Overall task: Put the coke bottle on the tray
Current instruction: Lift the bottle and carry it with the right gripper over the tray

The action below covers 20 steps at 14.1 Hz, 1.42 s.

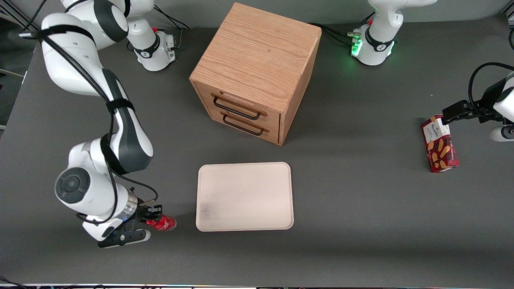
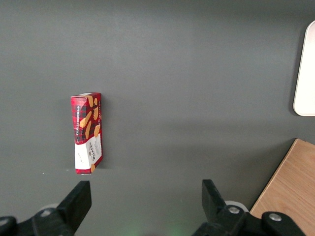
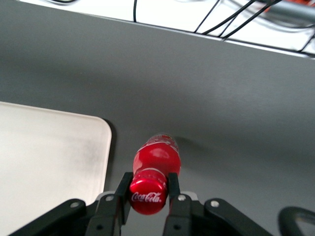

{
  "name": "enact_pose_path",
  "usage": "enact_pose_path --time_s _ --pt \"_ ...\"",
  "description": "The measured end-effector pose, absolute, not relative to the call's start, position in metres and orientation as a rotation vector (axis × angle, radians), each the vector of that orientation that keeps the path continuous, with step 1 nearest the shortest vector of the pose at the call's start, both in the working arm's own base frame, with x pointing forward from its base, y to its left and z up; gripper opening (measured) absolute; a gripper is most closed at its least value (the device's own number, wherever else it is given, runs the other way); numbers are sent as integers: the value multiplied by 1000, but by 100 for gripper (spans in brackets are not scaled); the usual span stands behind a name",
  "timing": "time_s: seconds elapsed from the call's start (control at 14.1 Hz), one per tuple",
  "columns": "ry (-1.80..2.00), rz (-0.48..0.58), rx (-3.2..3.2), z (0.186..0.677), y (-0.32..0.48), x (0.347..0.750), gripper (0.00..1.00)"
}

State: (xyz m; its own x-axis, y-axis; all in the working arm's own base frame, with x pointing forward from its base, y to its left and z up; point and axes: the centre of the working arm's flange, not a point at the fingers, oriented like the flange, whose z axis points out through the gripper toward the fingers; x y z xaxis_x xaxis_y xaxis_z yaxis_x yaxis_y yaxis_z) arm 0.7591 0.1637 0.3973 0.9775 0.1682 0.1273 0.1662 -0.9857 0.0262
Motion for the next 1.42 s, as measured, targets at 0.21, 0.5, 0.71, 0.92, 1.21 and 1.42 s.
enact_pose_path --time_s 0.21,0.5,0.71,0.92,1.21,1.42 --pt "295 189 3112 459 176 738 33" --pt "343 173 3123 517 196 708 33" --pt "393 182 3153 541 224 690 33" --pt "385 206 3213 557 264 673 33" --pt "430 277 3219 545 292 675 33" --pt "475 274 3167 495 312 687 33"
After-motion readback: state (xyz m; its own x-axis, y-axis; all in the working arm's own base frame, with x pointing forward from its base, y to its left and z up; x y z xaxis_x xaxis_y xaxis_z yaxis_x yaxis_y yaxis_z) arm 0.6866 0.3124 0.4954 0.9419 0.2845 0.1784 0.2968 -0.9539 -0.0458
